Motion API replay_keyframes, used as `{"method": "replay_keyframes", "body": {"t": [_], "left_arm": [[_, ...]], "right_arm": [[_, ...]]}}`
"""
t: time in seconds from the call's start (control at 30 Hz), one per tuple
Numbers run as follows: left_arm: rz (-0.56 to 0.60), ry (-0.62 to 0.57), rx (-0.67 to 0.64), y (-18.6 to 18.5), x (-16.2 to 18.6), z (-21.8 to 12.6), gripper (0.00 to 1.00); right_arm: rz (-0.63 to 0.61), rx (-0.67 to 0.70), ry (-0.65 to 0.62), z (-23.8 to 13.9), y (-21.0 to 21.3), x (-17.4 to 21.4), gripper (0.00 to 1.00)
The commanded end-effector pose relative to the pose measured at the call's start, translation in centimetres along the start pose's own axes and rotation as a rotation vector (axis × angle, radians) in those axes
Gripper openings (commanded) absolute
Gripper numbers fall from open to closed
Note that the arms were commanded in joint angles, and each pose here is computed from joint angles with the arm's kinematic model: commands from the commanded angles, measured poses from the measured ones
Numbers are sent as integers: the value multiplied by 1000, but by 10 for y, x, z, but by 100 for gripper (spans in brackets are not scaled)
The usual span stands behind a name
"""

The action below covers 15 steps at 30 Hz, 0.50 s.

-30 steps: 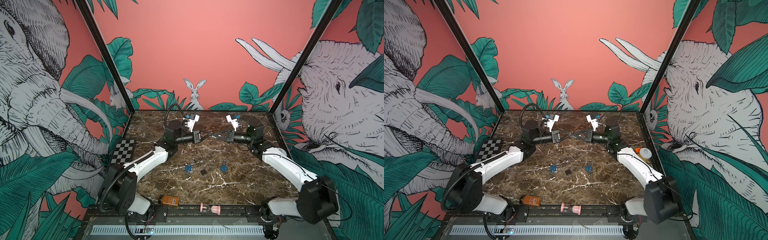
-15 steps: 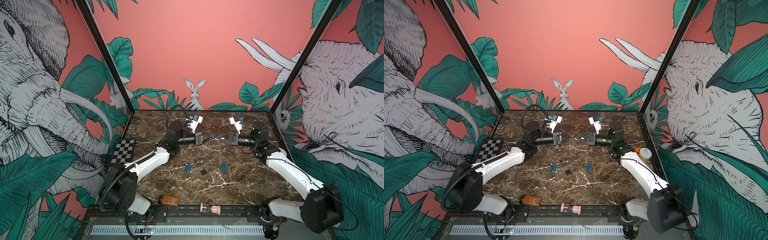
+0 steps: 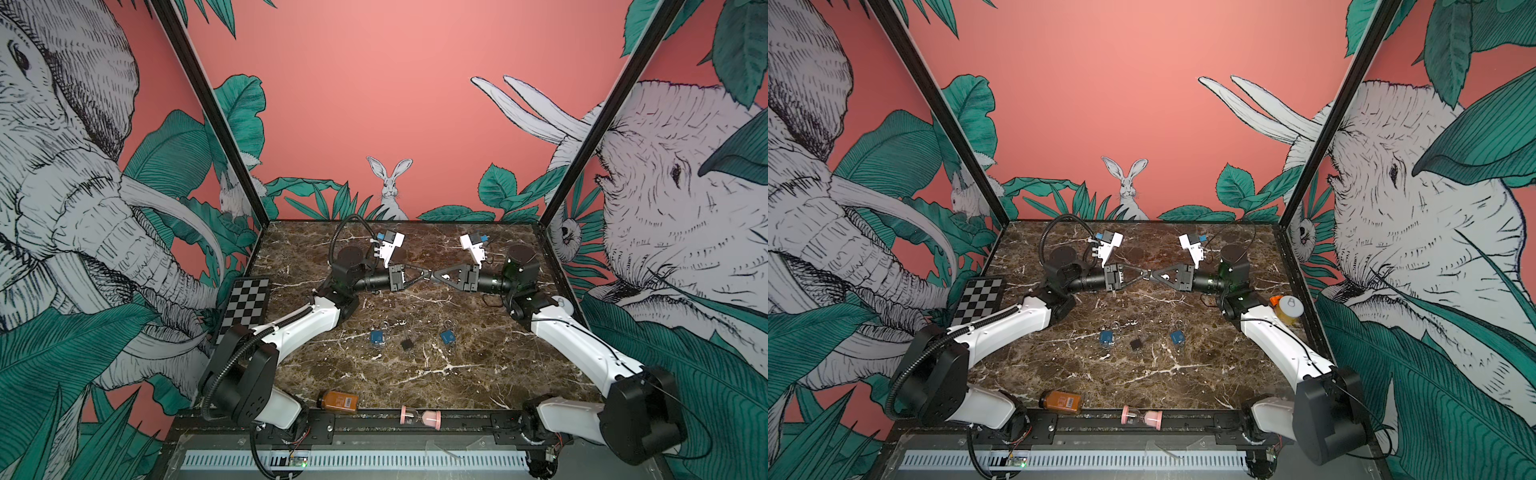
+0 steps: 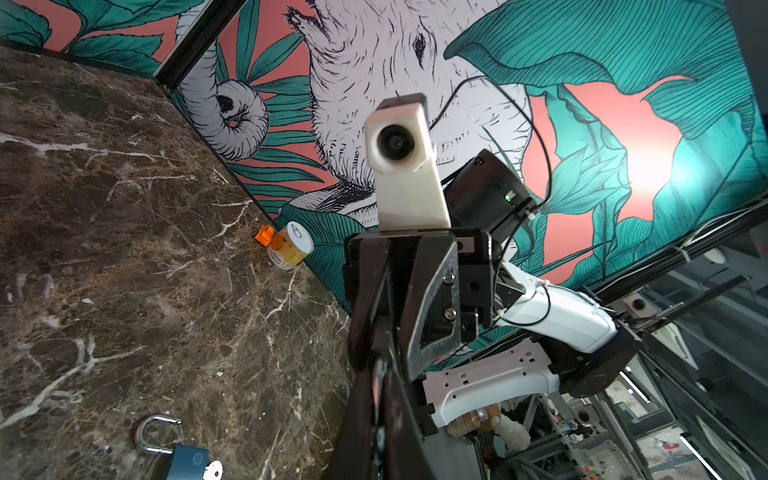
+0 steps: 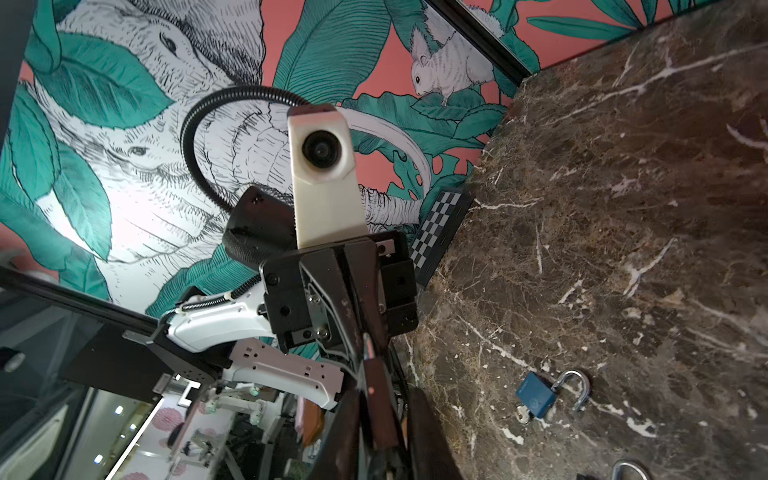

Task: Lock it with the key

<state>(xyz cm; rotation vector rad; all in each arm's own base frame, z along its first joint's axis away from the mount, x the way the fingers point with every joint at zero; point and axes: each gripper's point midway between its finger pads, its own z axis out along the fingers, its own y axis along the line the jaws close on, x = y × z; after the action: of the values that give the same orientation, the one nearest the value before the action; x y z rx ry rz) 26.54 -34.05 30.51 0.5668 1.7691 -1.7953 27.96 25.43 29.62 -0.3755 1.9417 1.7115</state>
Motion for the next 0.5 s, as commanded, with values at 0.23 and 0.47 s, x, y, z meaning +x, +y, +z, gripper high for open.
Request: {"method": "replay_keyframes", "body": {"t": [0.23, 0.47], "left_arm": [[42, -89, 123, -25, -22, -6, 0], [35, -41, 89, -18, -17, -3, 0]], "right_arm": [[-24, -18, -53, -3, 7, -10, 24], [-38, -40, -64, -3, 12, -13, 3]]}}
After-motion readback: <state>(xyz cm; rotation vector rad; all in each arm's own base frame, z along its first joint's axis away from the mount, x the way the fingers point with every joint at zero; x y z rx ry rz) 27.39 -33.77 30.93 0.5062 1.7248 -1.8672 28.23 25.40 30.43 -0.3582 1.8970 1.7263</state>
